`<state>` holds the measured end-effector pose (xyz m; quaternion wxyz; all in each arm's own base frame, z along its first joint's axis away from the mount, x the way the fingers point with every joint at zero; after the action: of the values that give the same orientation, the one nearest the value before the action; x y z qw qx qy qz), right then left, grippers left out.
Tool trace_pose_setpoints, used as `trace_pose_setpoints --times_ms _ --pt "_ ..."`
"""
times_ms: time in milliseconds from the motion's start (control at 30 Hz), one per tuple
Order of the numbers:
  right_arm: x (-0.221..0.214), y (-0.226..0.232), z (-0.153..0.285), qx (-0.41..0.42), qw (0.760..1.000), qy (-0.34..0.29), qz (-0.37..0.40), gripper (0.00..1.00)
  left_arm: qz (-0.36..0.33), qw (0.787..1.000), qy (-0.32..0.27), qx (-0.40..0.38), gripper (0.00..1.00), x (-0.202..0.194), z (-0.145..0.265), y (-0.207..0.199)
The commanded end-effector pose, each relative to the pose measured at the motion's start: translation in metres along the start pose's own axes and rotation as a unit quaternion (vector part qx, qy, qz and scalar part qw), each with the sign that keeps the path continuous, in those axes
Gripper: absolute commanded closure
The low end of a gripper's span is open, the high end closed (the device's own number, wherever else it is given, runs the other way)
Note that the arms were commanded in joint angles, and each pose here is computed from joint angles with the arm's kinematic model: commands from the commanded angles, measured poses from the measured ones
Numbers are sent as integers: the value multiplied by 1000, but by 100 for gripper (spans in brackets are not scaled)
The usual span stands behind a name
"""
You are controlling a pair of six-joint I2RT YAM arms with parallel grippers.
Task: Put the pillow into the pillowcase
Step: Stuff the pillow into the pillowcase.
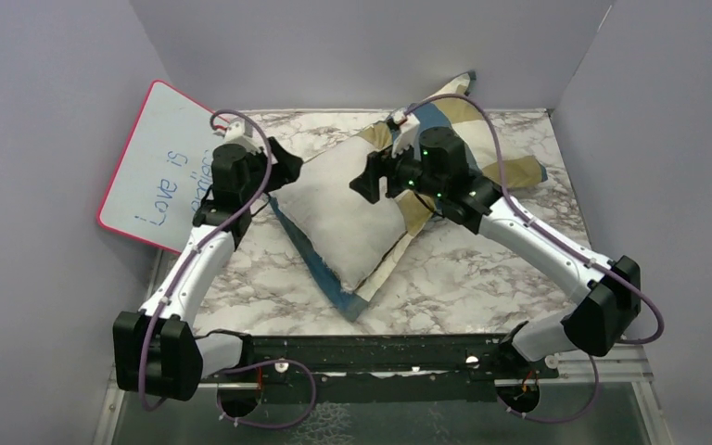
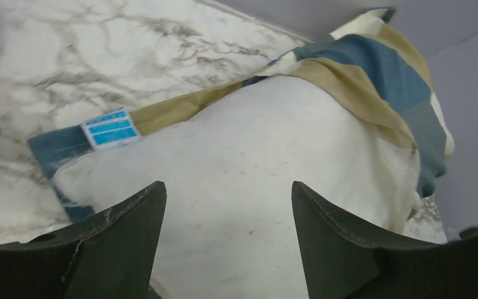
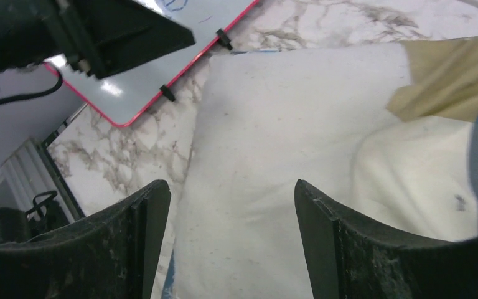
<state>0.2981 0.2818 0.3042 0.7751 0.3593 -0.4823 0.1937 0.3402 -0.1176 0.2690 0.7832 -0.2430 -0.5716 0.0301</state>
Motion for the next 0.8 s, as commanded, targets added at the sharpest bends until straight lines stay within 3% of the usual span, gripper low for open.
trace_pose_setpoints --times_ms 0,100,200,300,500,567,600,667,700,767 --pt "-26 24 -14 8 996 63 69 23 105 991 71 37 28 -25 15 38" --pt "-52 39 -29 24 983 81 165 20 139 984 95 51 29 -42 19 54" --pt "-87 40 -47 -12 954 105 280 15 171 978 109 47 31 -57 21 63" --pt "-120 27 -66 -38 924 137 356 2 186 975 117 39 36 -69 23 63" --pt "-188 -18 -98 -120 861 188 457 3 191 969 139 65 40 -92 27 74" --pt "-199 -30 -105 -144 853 192 464 17 195 967 146 71 43 -98 29 76" --pt "-200 -30 -107 -151 857 184 457 44 196 967 147 75 45 -100 30 76" --pt "-191 -26 -108 -154 877 152 429 88 197 966 144 86 49 -101 33 78" --pt "-182 -24 -107 -156 888 136 412 98 199 965 141 94 52 -101 34 79" --pt "-162 -16 -104 -147 914 109 361 100 203 964 142 96 51 -100 37 78"
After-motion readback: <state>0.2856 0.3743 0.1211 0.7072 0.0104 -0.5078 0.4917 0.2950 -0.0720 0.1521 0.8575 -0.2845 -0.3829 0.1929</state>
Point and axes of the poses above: each gripper's point midway between its finger pads, its own z axis back along the fingers, its own y axis along the line the jaws close on, x = y × z, the point moved 5 cm from there along z, back along the fingers, and after that the axes turned 6 degrees about -z, right-handed, at the moved point
